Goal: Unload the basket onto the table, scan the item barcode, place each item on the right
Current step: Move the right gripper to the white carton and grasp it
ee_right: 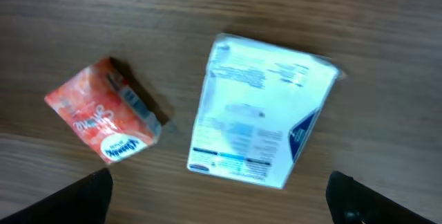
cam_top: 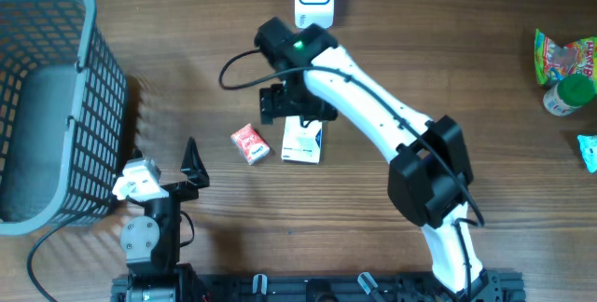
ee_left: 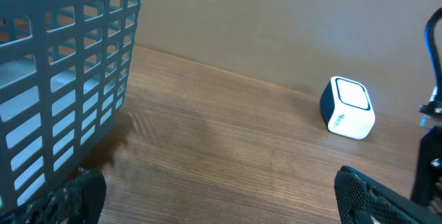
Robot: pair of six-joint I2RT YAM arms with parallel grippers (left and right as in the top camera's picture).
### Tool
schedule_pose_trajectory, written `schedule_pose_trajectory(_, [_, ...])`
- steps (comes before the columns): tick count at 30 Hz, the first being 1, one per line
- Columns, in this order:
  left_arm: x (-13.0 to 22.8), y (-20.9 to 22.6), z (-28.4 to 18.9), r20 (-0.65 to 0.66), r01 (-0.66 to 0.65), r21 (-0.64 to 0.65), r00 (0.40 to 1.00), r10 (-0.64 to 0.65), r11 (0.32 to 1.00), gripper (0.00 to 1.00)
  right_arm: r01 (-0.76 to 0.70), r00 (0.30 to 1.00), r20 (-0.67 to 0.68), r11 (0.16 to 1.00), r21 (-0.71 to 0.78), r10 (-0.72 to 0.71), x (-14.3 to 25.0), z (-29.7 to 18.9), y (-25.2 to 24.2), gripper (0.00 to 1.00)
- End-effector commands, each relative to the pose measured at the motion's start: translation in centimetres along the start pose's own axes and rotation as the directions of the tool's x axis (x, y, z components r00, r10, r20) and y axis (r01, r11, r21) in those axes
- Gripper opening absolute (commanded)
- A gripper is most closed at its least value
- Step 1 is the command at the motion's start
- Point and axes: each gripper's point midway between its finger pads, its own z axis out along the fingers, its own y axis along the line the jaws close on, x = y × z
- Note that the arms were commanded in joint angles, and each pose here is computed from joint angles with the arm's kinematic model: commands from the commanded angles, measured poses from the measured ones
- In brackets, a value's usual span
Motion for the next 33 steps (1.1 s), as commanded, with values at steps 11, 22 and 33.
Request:
schedule_pose_trajectory(11, [0.2, -0.2, 0.0, -0.007, 0.005, 0.013, 1.0, -0.005, 1.0, 1.0, -0.053, 0.998, -0.03, 0.997, 0.052, 0.055, 0.9, 4.4, -0.9, 1.0])
schedule_pose_trajectory(22, [0.2, -0.2, 0.0, -0.007, 0.005, 0.013, 1.0, -0.005, 1.0, 1.0, -0.062, 0.998, -0.021, 0.988, 0.139, 0.066, 0.0, 7.4, -2.6, 1.0])
schedule_pose_trajectory(33, [0.2, -0.2, 0.0, -0.007, 0.005, 0.013, 1.0, -0.005, 1.0, 1.0, -0.098, 0.992, -0.065, 0.977, 0.191, 0.112, 0.8, 9.5, -3.6, 1.0])
